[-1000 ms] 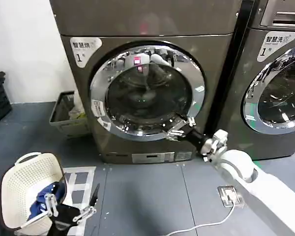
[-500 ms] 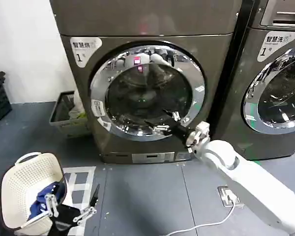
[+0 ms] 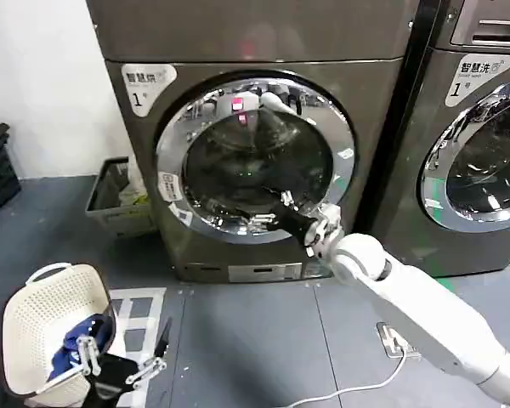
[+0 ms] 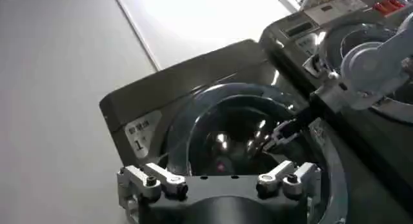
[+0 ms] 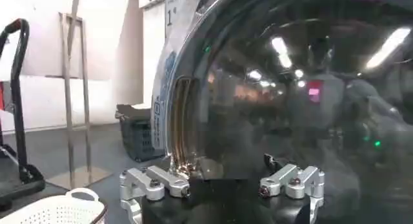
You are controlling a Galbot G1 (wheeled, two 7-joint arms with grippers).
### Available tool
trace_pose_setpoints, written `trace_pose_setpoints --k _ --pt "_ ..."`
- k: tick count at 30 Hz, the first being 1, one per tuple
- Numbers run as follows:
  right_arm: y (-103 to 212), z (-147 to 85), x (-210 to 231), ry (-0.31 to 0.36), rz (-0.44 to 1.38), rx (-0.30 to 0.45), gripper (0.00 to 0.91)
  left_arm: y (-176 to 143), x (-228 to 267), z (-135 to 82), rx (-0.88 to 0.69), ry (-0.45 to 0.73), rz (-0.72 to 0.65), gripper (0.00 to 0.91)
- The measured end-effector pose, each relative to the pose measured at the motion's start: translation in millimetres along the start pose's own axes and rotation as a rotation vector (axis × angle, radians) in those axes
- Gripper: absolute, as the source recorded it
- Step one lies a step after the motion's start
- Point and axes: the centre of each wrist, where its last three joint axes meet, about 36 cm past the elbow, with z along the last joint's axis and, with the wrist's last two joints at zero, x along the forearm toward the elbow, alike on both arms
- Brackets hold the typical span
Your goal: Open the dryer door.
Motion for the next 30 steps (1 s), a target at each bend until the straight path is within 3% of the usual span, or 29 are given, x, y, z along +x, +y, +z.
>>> trace_pose_setpoints --k 30 --pt "4 -13 -63 0.005 -0.078 0.029 0.907 2 0 1 -0.004 0.001 -0.005 0.907"
